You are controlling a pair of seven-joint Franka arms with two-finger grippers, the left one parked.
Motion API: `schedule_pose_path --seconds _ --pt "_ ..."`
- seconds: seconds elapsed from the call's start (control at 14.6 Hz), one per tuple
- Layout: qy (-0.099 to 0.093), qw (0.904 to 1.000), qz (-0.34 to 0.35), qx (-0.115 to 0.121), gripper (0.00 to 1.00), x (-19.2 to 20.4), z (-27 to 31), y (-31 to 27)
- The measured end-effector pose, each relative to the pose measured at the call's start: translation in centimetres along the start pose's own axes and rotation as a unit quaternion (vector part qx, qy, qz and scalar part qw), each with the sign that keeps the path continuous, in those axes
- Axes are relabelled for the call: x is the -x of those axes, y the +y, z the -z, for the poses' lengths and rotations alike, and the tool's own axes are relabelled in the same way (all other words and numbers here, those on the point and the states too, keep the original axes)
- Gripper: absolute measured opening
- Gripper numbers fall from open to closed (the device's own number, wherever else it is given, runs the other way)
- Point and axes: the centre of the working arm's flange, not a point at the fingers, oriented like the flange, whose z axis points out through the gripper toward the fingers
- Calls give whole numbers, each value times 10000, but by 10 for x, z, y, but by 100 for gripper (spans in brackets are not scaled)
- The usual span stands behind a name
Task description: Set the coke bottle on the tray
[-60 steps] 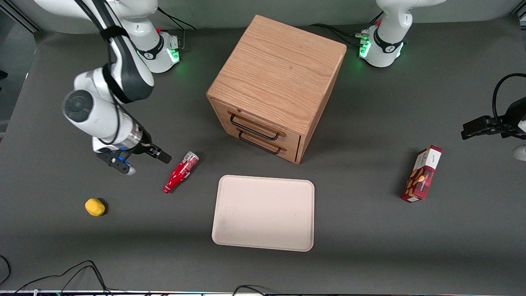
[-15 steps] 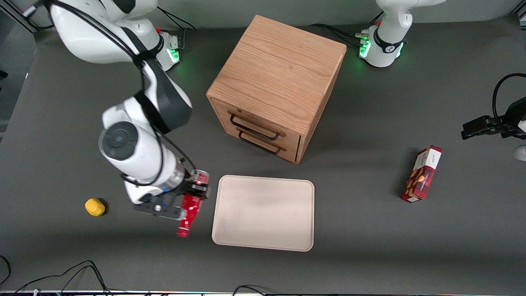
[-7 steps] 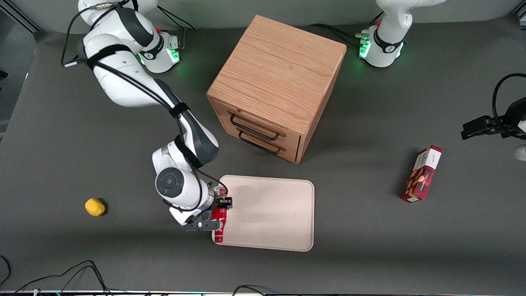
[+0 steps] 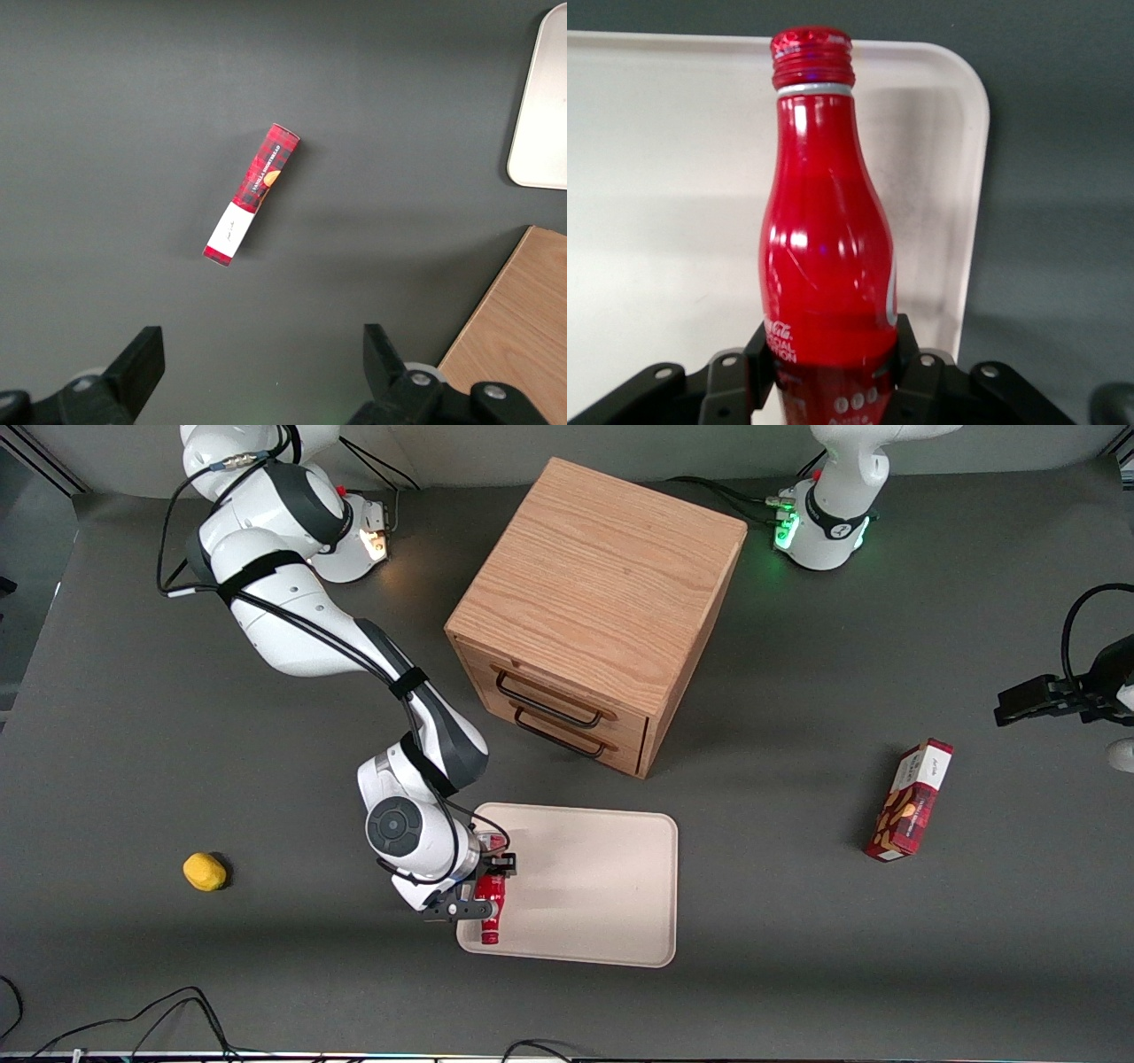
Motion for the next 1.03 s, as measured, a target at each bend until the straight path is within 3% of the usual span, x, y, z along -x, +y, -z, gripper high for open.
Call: schedule_pose_path --seconds 0.14,0.21,0.48,0.75,0.89,1.03 --pt "53 10000 -16 -41 54 0 -8 1" --pt "59 10000 -34 -45 60 1 -9 1" --pt "104 9999 -51 -65 98 -1 -6 0" --pt "216 9997 -72 -16 100 -11 35 3" --pt "160 9996 -168 186 100 -21 96 24" --pt "3 9983 -191 542 100 -25 162 63"
